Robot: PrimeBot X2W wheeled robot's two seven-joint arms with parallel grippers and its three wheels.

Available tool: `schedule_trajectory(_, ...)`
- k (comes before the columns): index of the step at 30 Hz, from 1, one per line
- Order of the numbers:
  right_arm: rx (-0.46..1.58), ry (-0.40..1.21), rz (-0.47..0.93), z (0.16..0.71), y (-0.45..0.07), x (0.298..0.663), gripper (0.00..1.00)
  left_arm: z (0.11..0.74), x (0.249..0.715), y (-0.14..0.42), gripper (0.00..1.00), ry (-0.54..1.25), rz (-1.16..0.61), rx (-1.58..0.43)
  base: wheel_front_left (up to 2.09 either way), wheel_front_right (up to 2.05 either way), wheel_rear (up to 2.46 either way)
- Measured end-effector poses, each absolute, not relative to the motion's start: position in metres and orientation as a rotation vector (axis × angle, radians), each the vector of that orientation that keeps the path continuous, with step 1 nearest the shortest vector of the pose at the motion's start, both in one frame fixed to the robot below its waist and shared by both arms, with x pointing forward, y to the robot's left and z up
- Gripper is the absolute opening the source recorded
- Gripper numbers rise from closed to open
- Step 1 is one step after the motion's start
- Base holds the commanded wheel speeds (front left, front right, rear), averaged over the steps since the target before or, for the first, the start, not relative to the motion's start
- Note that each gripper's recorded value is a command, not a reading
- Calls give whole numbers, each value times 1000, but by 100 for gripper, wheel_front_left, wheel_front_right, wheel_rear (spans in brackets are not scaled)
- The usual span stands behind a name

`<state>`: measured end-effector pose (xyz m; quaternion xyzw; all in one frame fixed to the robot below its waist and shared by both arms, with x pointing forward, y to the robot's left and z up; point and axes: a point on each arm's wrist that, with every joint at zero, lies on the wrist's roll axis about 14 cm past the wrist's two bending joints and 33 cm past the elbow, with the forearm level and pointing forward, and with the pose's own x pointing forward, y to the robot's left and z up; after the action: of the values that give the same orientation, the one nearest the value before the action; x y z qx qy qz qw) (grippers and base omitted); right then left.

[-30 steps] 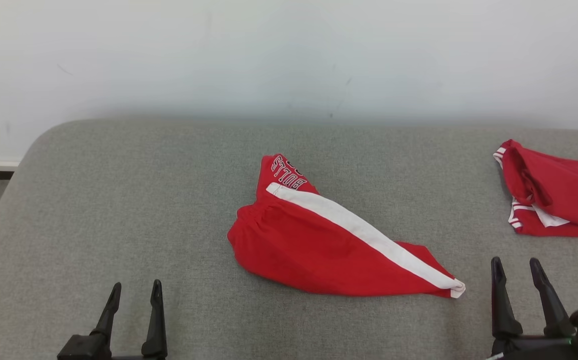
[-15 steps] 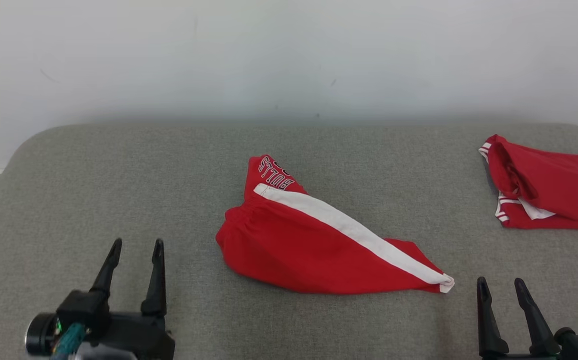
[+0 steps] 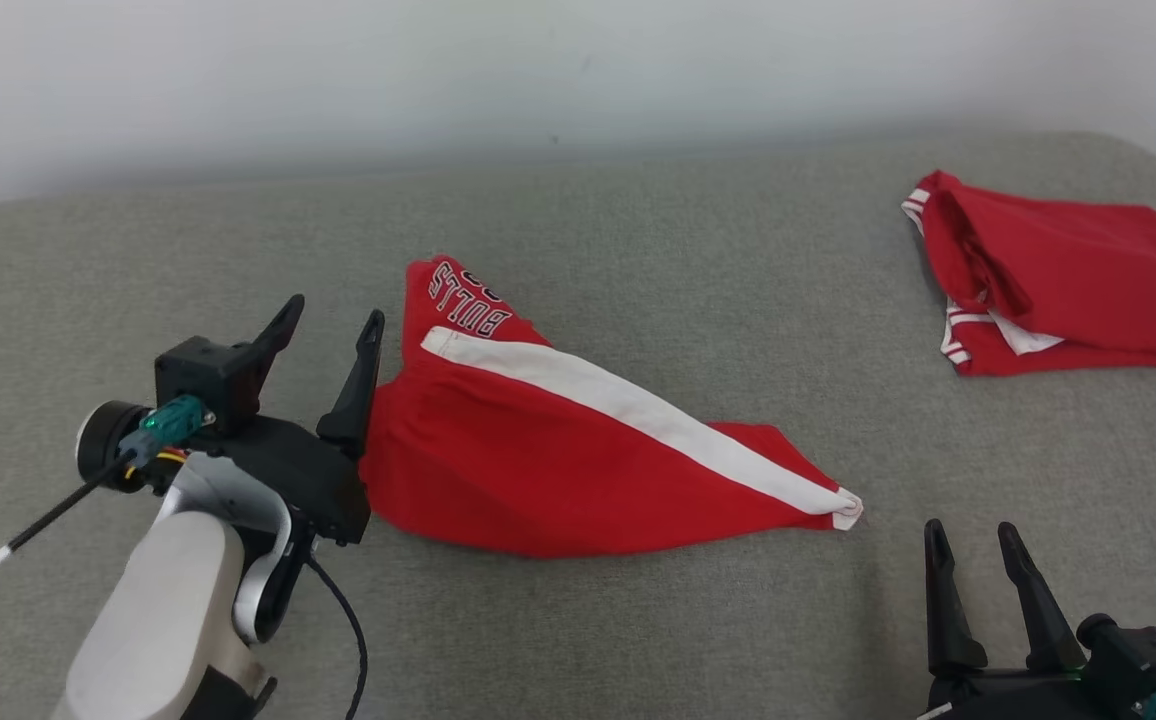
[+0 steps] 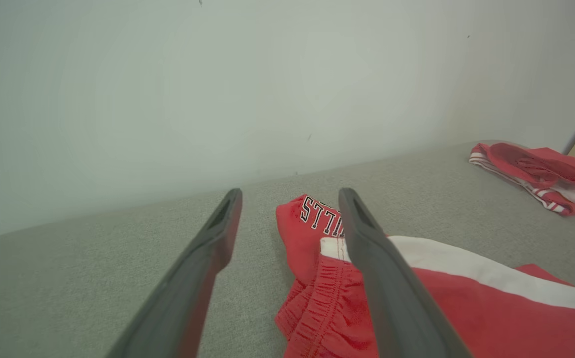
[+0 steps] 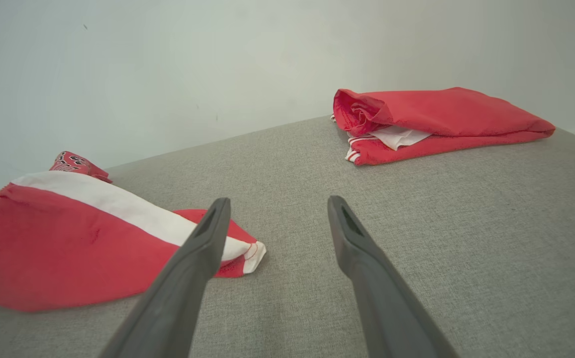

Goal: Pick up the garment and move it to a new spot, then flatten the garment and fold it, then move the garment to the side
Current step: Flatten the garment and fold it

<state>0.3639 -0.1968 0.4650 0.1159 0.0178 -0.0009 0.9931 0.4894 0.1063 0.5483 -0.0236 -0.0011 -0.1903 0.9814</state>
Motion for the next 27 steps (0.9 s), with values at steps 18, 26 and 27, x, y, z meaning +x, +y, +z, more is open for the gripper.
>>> schedule_trajectory(18,221,99,-141,443,-235,355,100,464,524,51,100,324,-551,-22,0,0,0)
schedule_trajectory(26,212,66,-146,452,-239,359,100,460,522,48,0,311,-560,-11,0,0,0)
schedule_trajectory(27,212,66,-146,452,-239,358,100,465,523,49,0,286,-559,-10,0,0,0)
